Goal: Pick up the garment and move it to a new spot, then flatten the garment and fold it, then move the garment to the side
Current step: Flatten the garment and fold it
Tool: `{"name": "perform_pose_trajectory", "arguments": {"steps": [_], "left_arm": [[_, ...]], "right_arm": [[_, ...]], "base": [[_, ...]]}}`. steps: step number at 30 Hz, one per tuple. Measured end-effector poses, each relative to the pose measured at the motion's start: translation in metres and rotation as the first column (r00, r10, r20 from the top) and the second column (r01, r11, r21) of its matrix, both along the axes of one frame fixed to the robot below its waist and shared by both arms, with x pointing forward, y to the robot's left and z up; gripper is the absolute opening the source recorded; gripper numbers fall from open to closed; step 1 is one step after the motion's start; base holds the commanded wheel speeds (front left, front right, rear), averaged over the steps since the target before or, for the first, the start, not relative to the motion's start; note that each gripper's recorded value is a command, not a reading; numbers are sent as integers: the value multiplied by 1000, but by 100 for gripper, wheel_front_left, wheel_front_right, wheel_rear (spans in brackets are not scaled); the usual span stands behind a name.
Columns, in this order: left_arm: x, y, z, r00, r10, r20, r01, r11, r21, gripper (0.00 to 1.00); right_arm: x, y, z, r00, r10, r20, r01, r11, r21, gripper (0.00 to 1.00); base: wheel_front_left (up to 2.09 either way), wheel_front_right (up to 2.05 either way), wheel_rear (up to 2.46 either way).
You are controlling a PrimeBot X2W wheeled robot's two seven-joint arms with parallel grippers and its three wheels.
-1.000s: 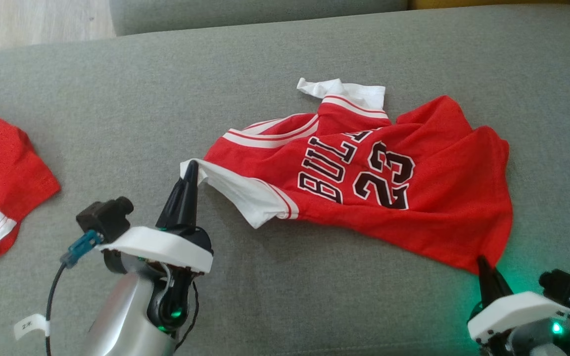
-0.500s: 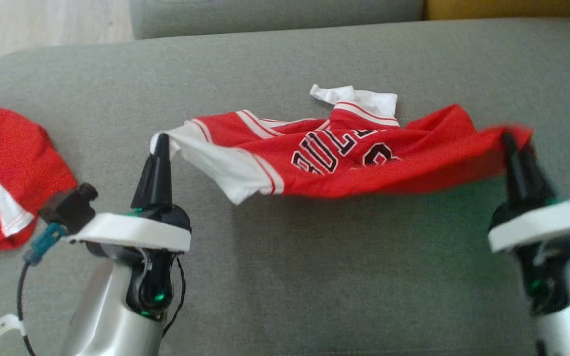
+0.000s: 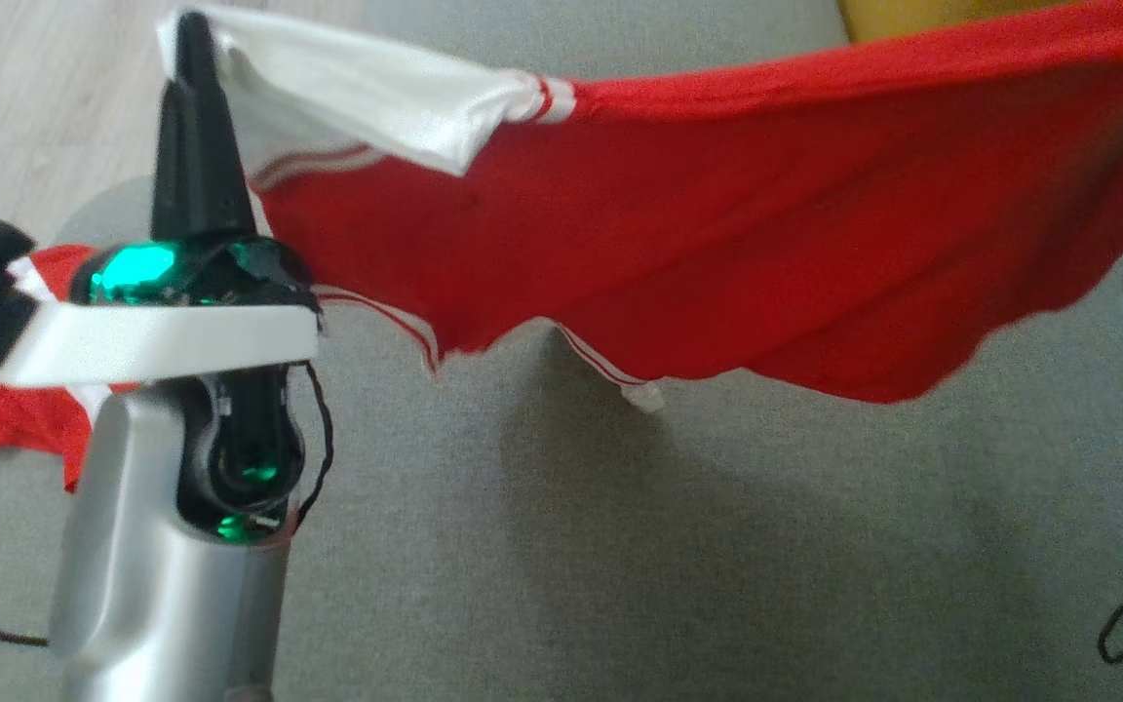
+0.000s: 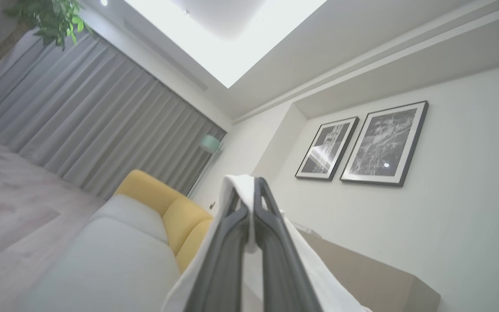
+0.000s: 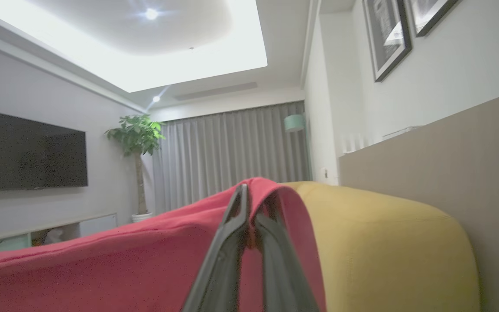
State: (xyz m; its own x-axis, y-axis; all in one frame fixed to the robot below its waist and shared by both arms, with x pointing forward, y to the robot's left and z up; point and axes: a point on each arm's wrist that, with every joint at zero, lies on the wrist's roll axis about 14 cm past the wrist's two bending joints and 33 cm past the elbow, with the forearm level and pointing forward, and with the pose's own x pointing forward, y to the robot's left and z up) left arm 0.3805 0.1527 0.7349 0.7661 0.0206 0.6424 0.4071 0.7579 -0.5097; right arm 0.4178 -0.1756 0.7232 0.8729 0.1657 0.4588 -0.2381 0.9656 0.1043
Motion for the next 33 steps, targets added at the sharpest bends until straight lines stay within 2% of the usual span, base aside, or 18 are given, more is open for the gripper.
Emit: {"name": "perform_pose_trajectory", "arguments": {"steps": [3, 6, 12, 17, 24, 28, 33], "left_arm": [[-21, -1, 31, 997, 3, 82, -3, 1000, -3, 0], [-33, -2, 55, 991, 8, 132, -7, 1000, -10, 0], [-24, -7, 69, 991, 2, 133, -3, 1000, 8, 0], [29, -16, 67, 998, -13, 68, 8, 996, 84, 0], [139, -20, 50, 999, -8, -43, 14, 991, 135, 0], [191, -19, 67, 1000, 20, 7, -21, 990, 136, 0], [224, -18, 59, 999, 40, 25, -43, 989, 142, 0]], "right_arm": [[-12, -3, 23, 999, -17, 47, 16, 999, 28, 0], [-19, -5, 30, 999, -30, 43, 29, 999, 29, 0], [-9, -6, 25, 998, -50, -22, 50, 999, -7, 0], [32, -1, 37, 999, -21, -46, 21, 1000, 5, 0], [128, 5, 29, 993, 24, -119, -20, 999, 31, 0], [183, -6, 39, 998, -4, -61, 5, 1000, 20, 0], [220, -15, 16, 998, -25, -49, 28, 998, 57, 0]], "base": [[0, 0, 0], [0, 0, 0], [0, 0, 0], [0, 0, 0], [0, 0, 0], [0, 0, 0], [0, 0, 0]]}}
